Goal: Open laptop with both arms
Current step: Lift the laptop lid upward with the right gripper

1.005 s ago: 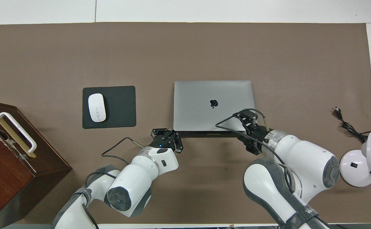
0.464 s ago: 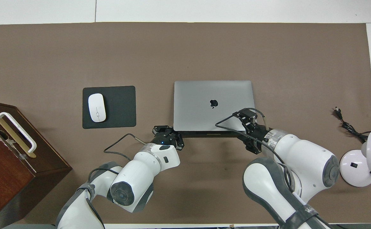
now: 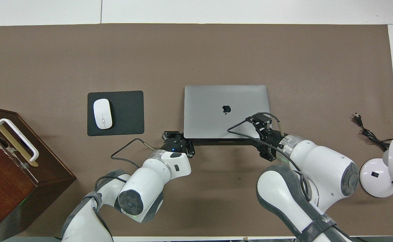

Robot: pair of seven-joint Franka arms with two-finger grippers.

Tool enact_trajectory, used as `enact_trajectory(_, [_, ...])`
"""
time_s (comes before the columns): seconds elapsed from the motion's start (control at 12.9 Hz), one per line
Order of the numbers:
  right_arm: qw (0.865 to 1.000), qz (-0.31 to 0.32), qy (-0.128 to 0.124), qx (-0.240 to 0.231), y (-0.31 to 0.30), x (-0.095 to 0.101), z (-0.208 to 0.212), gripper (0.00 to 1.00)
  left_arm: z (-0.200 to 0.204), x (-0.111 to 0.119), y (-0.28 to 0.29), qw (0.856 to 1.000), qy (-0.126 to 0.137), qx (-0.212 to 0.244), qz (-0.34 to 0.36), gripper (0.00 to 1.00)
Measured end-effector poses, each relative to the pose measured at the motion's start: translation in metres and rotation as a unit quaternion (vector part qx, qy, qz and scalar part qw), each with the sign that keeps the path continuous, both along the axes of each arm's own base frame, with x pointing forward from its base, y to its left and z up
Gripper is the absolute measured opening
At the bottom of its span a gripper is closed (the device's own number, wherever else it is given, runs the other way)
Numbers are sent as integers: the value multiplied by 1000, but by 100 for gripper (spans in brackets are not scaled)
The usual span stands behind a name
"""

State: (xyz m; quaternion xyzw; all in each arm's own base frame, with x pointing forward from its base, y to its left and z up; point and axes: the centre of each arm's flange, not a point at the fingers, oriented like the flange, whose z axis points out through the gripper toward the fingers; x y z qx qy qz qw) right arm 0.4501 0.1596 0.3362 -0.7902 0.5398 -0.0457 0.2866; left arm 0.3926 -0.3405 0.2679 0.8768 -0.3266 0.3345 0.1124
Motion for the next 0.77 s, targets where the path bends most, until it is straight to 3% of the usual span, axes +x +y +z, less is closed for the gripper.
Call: enact_trajectory(0.77, [1000, 1, -13, 6, 6, 14, 10, 100, 0, 0, 0, 1000, -1, 1, -2, 1])
